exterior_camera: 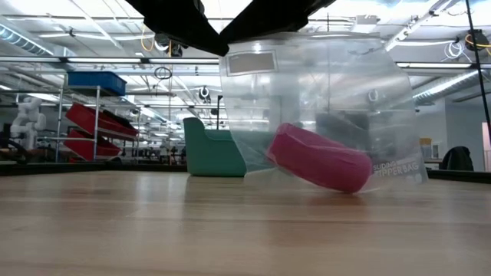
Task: Roll bandage
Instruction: Close the transparent zip bag
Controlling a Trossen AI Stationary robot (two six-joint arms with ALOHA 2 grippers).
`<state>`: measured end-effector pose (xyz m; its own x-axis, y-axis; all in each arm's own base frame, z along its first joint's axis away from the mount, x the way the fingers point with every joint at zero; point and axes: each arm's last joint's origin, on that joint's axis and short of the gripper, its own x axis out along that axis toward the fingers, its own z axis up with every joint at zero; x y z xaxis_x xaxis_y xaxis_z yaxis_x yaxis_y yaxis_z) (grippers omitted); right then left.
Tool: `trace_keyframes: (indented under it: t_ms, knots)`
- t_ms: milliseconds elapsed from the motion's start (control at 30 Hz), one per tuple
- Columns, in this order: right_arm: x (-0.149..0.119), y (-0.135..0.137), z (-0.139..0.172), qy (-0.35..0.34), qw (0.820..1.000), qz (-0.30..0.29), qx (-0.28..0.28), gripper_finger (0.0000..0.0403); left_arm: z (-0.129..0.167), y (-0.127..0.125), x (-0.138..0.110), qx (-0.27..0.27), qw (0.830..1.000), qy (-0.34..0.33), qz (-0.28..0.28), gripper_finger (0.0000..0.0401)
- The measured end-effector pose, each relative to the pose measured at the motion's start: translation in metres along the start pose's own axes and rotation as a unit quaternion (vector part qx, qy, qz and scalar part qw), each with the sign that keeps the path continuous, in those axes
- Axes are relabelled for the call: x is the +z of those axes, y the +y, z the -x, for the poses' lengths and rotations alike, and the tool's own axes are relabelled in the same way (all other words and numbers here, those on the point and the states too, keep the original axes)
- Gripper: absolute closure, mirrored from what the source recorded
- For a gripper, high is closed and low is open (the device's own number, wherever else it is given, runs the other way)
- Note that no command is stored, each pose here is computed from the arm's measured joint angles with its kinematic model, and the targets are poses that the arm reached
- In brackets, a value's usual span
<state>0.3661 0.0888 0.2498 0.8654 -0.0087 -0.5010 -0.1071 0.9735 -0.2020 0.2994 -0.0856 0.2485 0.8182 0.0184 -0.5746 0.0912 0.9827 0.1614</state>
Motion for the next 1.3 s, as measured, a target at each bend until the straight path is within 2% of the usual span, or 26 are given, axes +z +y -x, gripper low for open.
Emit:
trace_keyframes:
  t_ms: [167,333,733,1067,1300]
  knots:
    - [-0.001,0.0,0.0,0.007,1.0,-0.002,-0.003,0.0395,0.0,0.0,0.0,0.009,1.0,0.002,0.0,0.0401]
    - [-0.002,0.003,0.002,0.018,1.0,-0.011,-0.004,0.0382,0.003,0.0,0.001,0.015,1.0,-0.001,-0.001,0.0401]
    - [0.01,0.005,0.036,0.014,1.0,-0.011,0.002,0.0394,0.025,-0.01,0.01,0.016,0.999,-0.037,-0.01,0.0401]
    - [0.002,0.005,0.044,0.063,0.998,-0.032,0.001,0.0393,0.041,-0.014,0.009,0.039,0.999,-0.03,-0.02,0.0401]
    - [-0.004,0.006,0.046,0.096,0.995,-0.041,0.001,0.0393,0.042,-0.015,0.009,0.048,0.998,-0.032,-0.02,0.0401]
